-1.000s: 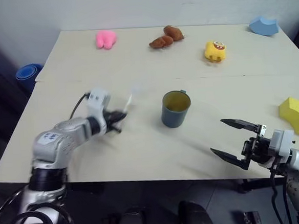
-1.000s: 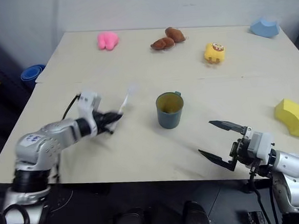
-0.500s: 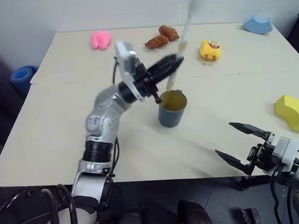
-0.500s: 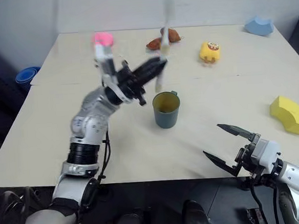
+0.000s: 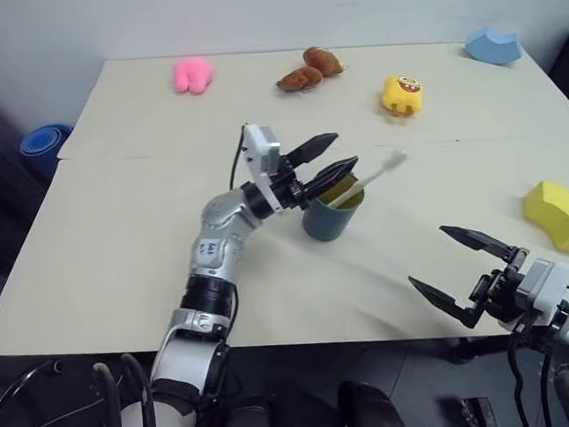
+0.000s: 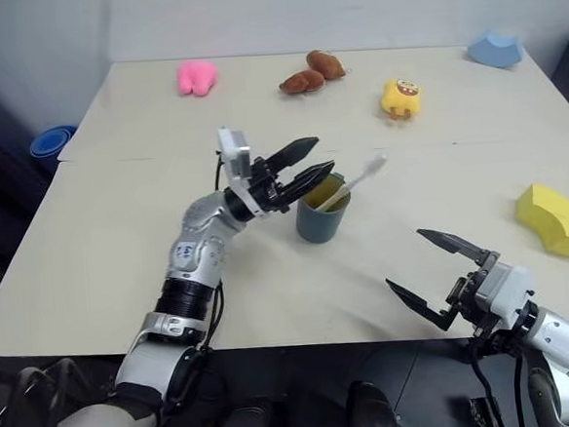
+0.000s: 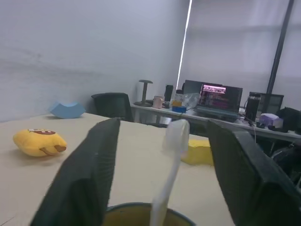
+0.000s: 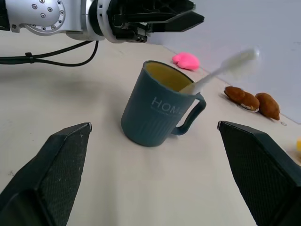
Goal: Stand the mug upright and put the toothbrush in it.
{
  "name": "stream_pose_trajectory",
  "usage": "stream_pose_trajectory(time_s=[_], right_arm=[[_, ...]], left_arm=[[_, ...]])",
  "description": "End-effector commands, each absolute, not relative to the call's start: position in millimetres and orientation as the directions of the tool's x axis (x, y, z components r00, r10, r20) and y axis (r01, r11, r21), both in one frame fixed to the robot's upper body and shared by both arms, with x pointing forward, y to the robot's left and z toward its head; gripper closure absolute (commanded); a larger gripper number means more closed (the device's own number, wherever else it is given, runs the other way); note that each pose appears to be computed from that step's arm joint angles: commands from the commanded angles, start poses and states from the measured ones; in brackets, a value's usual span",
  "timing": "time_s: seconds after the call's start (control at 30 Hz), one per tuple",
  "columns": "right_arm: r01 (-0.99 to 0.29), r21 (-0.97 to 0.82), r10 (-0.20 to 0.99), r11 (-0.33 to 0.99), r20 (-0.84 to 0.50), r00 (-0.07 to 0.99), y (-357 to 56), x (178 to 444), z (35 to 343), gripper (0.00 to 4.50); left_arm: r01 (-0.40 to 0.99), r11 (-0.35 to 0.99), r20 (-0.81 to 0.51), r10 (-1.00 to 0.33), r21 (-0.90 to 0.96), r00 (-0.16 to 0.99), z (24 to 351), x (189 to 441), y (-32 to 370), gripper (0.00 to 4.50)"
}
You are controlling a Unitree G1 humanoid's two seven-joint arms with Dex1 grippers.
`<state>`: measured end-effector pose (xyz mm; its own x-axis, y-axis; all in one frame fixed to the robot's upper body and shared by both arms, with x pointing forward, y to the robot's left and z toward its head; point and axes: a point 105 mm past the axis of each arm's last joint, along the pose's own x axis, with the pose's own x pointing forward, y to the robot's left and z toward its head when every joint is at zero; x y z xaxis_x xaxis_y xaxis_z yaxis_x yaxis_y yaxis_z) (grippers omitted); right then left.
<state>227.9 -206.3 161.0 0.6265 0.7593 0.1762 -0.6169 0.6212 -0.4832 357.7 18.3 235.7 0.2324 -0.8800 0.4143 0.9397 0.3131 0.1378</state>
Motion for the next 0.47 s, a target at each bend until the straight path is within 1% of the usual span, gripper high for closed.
stream_pose_trajectory(time_s=[0.03, 0.1, 0.2, 0.23, 0.3, 0.37, 0.43, 0.47], right_arm=[[-0.597, -0.525, 0.764, 0.606, 0.177, 0.621, -213.0, 225.7, 170.5, 0.0], [-0.618, -0.523, 0.776, 0.587, 0.146, 0.613, -216.6, 227.9, 168.0, 0.0], [-0.649, -0.516, 0.794, 0.56, 0.11, 0.598, -220.3, 231.9, 164.8, 0.0], [-0.661, -0.513, 0.802, 0.548, 0.095, 0.59, -221.4, 233.8, 163.1, 0.0], [-0.691, -0.502, 0.818, 0.519, 0.058, 0.572, -223.7, 239.1, 158.4, 0.0], [-0.711, -0.498, 0.83, 0.495, 0.03, 0.557, -226.0, 243.7, 154.9, 0.0], [-0.727, -0.498, 0.841, 0.472, 0.007, 0.541, -227.8, 248.9, 152.8, 0.0], [-0.73, -0.499, 0.843, 0.466, 0.002, 0.537, -229.1, 251.0, 152.7, 0.0]], left_arm=[[0.885, 0.373, 0.328, -0.903, 0.28, 0.277, 240.2, 347.7, 62.4, 0.96], [0.845, 0.414, 0.229, -0.907, 0.339, 0.352, 226.5, 344.9, 95.6, 0.96], [0.805, 0.456, 0.133, -0.888, 0.379, 0.44, 210.7, 338.8, 136.2, 0.96], [0.795, 0.46, 0.083, -0.88, 0.395, 0.468, 201.8, 335.4, 151.0, 0.96], [0.782, 0.471, -0.019, -0.852, 0.409, 0.523, 181.5, 324.5, 183.3, 0.96], [0.777, 0.481, -0.108, -0.819, 0.406, 0.563, 162.6, 312.4, 207.2, 0.96], [0.777, 0.479, -0.191, -0.787, 0.409, 0.586, 144.7, 296.2, 227.3, 0.96], [0.771, 0.481, -0.209, -0.775, 0.417, 0.596, 140.3, 290.6, 232.9, 0.96]])
